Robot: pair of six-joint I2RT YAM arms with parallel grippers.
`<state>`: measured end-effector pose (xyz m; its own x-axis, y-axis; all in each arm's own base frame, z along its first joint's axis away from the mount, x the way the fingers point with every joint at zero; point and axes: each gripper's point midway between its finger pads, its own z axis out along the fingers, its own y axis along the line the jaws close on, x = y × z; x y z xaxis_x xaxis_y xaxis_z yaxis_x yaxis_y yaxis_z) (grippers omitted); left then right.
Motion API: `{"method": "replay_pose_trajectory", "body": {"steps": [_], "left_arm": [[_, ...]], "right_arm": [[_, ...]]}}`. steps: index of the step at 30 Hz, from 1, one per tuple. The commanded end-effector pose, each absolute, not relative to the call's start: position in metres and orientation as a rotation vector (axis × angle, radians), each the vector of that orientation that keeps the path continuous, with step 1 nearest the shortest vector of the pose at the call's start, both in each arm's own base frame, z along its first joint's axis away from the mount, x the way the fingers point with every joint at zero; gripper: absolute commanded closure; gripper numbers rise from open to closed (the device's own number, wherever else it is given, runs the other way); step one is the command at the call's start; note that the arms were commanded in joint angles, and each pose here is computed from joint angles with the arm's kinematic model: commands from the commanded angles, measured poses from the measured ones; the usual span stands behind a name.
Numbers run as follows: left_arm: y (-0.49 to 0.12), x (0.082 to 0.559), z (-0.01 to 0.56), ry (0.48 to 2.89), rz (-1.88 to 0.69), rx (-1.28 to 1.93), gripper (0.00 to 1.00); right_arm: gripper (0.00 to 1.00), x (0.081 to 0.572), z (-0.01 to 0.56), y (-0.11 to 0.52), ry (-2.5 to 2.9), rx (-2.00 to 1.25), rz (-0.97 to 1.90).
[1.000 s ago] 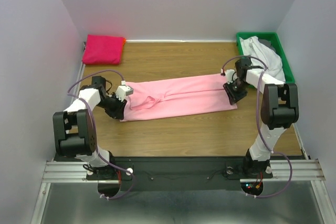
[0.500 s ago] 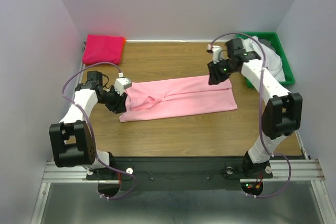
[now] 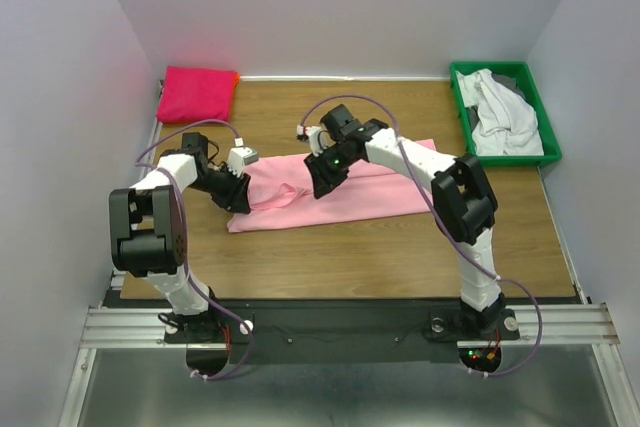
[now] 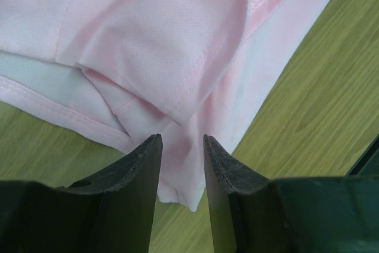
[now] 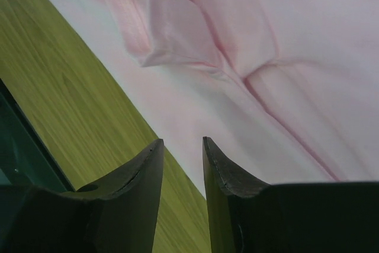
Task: Fold and stack the t-shirts
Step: Fold the tshirt
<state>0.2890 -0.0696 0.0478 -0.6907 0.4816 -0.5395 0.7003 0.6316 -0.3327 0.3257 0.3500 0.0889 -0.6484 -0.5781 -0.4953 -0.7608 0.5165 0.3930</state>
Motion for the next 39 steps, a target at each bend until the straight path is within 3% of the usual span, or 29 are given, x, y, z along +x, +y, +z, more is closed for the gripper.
{"method": "replay_pose_trajectory", "body": {"steps": [1,11,16,30,32,34,36,39], "left_arm": [[-0.080,0.308,0.061,2.401,-0.770,0.918,0.58],[-0.092,0.319,0.060,2.388,-0.856,0.900,0.69],[-0.094,0.332,0.073,2.352,-0.855,0.896,1.00],[-0.104,0.409,0.094,2.325,-0.920,0.732,0.99],[-0.104,0.420,0.096,2.318,-0.918,0.711,0.94],[-0.103,0.430,0.100,2.306,-0.905,0.679,0.76],[-0.103,0.434,0.107,2.290,-0.889,0.670,0.66],[-0.095,0.439,0.124,2.243,-0.817,0.646,0.64]], "right_arm": [[0.61,0.333,0.108,0.378,2.376,-1.093,0.913],[0.60,0.336,0.099,0.390,2.377,-1.094,0.970],[0.61,0.345,0.097,0.387,2.373,-1.082,0.919],[0.62,0.390,0.121,0.348,2.340,-0.927,0.804],[0.62,0.388,0.118,0.344,2.348,-0.928,0.798],[0.62,0.386,0.118,0.341,2.346,-0.933,0.790],[0.63,0.385,0.118,0.340,2.347,-0.933,0.788],[0.66,0.382,0.125,0.343,2.327,-0.945,0.823]]}}
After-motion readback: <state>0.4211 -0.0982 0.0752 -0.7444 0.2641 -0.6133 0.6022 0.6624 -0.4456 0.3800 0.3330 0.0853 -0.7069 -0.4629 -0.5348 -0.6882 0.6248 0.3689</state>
